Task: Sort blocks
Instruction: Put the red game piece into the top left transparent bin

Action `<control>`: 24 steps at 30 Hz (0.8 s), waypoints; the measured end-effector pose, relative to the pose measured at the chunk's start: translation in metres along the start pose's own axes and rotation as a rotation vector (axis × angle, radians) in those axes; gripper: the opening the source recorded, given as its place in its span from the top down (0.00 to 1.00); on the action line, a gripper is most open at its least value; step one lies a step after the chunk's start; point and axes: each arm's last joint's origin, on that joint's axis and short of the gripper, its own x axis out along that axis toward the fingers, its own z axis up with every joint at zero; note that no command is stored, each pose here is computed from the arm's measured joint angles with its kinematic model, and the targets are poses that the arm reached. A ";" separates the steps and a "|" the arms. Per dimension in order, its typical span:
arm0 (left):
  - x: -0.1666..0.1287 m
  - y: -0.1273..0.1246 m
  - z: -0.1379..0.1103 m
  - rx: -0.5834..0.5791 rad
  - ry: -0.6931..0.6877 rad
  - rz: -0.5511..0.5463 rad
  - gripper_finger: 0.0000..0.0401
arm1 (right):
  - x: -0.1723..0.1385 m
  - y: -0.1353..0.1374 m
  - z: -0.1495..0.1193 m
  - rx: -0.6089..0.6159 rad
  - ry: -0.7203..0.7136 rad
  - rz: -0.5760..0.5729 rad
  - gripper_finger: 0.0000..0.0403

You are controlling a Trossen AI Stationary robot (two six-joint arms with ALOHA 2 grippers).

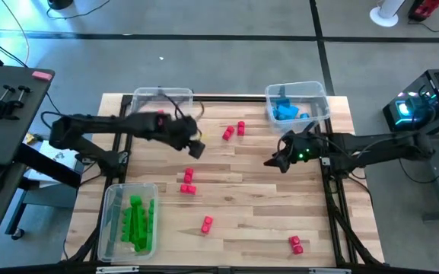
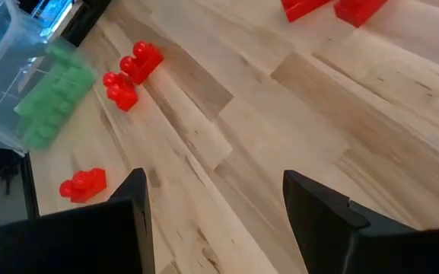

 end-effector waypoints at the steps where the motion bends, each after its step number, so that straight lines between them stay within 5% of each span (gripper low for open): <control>1: 0.009 0.000 -0.005 -0.023 0.012 0.032 0.33 | 0.001 0.000 -0.001 -0.002 0.002 0.002 0.56; 8: 0.059 0.007 -0.044 -0.172 0.188 0.171 0.33 | 0.005 0.002 0.000 -0.023 -0.006 0.011 0.56; 14: 0.071 0.002 -0.064 -0.243 0.162 0.126 0.33 | 0.005 0.002 0.001 -0.036 -0.035 -0.010 0.56; 24: 0.098 0.023 -0.085 -0.318 0.198 0.202 0.33 | 0.005 0.001 0.002 -0.034 -0.060 -0.033 0.56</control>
